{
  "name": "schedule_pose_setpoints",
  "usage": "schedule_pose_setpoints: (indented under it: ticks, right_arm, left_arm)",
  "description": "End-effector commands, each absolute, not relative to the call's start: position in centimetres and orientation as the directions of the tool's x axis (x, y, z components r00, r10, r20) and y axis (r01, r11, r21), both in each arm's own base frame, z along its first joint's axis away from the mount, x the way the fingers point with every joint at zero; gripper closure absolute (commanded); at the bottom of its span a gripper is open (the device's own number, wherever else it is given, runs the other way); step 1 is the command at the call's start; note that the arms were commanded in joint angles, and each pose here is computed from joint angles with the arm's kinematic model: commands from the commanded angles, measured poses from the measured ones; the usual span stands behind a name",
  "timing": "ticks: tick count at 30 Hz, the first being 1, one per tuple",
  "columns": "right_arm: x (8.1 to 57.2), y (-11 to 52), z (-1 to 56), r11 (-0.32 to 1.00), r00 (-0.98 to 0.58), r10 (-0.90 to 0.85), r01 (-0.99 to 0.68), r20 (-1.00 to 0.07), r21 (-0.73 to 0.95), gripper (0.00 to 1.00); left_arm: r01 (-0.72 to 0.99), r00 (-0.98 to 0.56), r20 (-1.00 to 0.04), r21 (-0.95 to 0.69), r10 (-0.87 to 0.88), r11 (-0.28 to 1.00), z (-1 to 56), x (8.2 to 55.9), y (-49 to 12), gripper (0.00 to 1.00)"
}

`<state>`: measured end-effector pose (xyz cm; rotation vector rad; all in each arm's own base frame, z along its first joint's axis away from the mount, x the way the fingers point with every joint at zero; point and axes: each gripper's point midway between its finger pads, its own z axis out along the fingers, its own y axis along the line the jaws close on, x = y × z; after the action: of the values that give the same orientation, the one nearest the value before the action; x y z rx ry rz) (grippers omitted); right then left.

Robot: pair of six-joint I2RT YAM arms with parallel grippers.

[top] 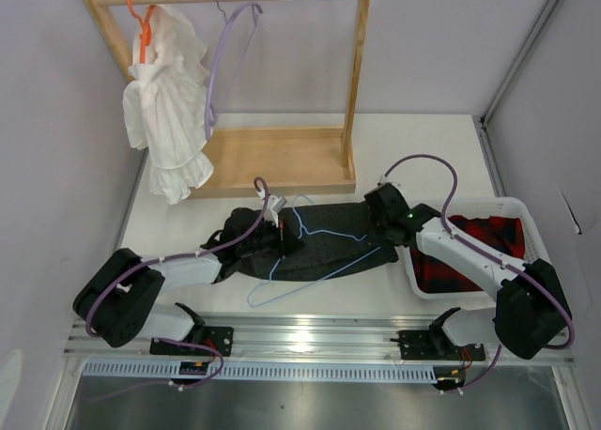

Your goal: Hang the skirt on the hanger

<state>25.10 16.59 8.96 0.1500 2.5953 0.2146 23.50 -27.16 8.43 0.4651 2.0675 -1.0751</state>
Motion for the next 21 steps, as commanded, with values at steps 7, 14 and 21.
schedule_pose_setpoints:
  ticks: [7, 14, 21]
  right_arm:
    - [26.4, 17.3, 12.3, 0.975, -0.825, 0.156, 0.042, -0.542, 0.217, 1.0]
    - [26.6, 17.6, 13.9, 0.972, -0.823, 0.156, 0.029, -0.546, 0.235, 1.0]
    - [26.3, 17.3, 13.6, 0.973, -0.836, 0.153, 0.033, -0.527, 0.23, 1.0]
  left_arm:
    - [0.582, -0.599, -0.801, -0.421, 0.016, 0.695, 6.8, 25.1, -25.0, 1.0]
    - [0.541, -0.545, -0.839, -0.341, 0.011, 0.769, 6.9, 26.4, -23.2, 1.0]
    - [0.524, -0.476, -0.88, -0.287, -0.003, 0.802, 6.9, 27.4, -22.2, 1.0]
